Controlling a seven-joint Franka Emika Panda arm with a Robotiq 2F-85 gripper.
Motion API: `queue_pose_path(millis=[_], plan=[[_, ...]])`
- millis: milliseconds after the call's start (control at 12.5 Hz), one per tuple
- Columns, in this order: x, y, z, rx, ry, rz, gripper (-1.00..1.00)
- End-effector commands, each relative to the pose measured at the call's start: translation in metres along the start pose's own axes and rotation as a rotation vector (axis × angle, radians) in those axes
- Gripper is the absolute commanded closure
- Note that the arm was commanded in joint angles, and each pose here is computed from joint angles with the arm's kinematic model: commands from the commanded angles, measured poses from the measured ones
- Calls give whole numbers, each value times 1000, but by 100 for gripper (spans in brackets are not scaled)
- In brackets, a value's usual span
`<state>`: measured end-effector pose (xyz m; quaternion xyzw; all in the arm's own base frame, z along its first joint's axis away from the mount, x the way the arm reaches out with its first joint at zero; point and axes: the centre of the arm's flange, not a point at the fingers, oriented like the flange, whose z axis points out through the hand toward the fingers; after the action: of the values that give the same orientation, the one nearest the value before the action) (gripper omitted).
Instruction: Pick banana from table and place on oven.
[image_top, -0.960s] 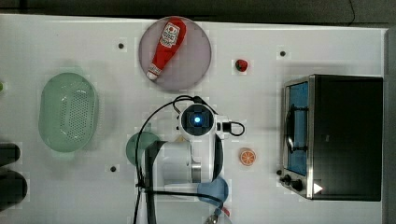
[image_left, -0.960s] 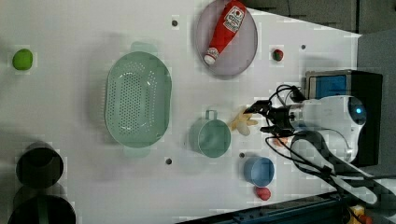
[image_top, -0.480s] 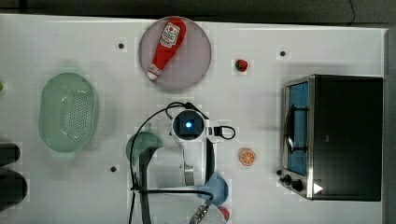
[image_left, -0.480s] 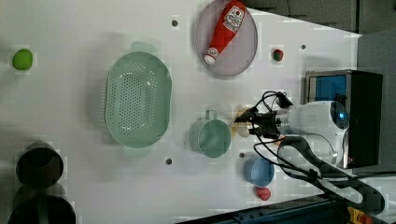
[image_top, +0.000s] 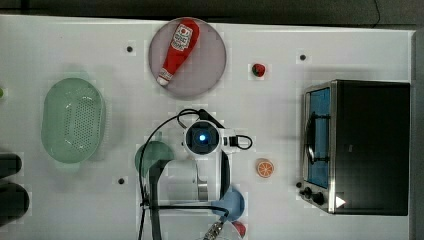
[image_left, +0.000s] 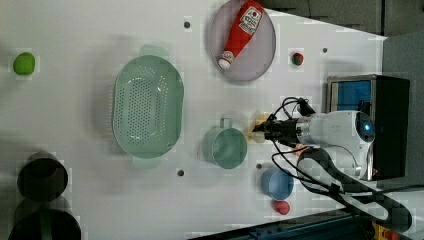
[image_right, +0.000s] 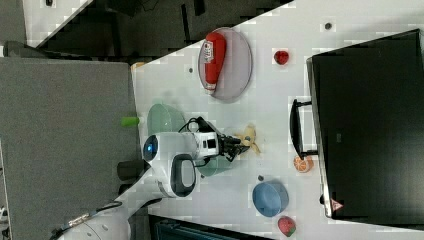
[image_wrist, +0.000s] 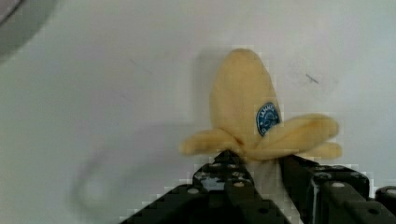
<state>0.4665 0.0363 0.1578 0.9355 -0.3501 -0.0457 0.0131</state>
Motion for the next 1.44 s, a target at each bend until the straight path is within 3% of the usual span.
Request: queue_pose_path(millis=[80,320,800,1120,1440], plan=[[15,-9,-66,77,81,4,50],[10,-1,-162,98,125,7,50],[-13,49,-362,115,154,62,50],[-20,86,-420,84,100,109,50],[40,154,-409,112,59,113,50]])
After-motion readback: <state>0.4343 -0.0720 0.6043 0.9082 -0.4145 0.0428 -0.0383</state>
